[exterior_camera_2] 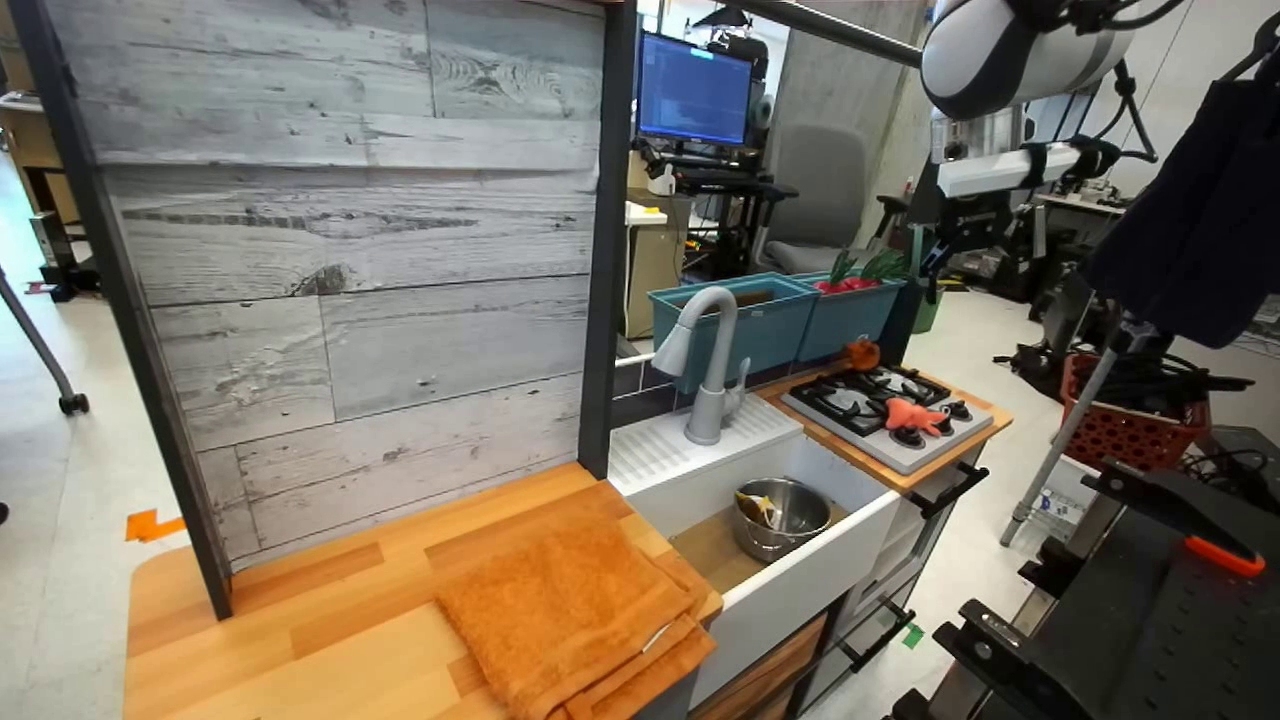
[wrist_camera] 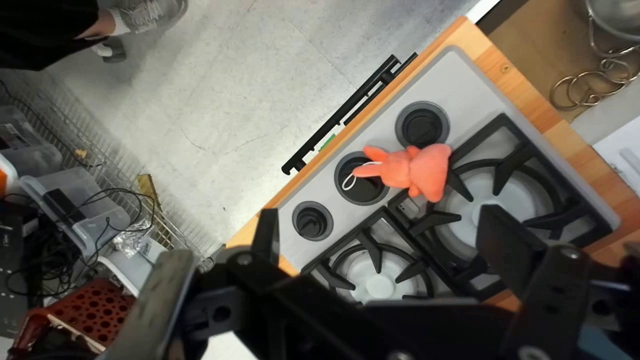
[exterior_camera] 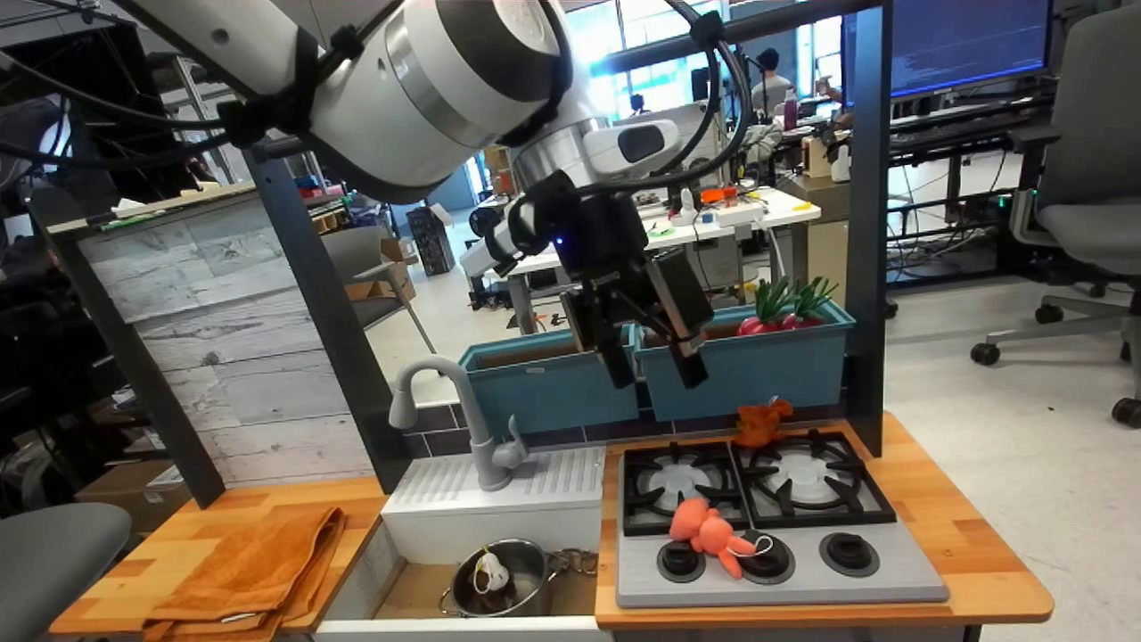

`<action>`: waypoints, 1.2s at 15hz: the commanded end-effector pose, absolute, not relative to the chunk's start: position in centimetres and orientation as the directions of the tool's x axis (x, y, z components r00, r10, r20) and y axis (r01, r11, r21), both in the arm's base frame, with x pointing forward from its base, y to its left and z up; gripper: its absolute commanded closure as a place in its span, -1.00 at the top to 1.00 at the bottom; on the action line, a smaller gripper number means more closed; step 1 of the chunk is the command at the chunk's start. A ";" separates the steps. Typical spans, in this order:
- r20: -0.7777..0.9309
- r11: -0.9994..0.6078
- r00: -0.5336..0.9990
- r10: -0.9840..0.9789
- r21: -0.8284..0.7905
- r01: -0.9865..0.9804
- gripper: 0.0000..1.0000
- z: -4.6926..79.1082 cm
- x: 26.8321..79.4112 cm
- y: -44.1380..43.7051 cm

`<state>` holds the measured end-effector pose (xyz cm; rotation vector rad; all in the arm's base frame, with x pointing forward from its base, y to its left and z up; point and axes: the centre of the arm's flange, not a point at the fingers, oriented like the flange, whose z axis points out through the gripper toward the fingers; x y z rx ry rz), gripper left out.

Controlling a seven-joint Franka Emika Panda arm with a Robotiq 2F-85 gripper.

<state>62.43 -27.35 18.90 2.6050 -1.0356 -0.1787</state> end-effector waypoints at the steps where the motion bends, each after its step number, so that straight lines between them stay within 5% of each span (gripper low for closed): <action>1: 0.005 -0.679 0.726 -0.688 0.350 -0.646 1.00 18.5 62.6 -27.3; 7: 0.010 -0.632 0.673 -0.740 0.332 -0.700 1.00 14.2 65.3 -29.5; 13: -0.163 -0.544 0.533 -0.830 0.442 -0.713 1.00 7.9 67.0 -33.7; 15: -0.150 -0.566 0.562 -0.814 0.428 -0.705 1.00 8.7 62.3 -31.8; 18: -0.160 -0.550 0.543 -0.824 0.452 -0.702 1.00 8.2 63.2 -31.6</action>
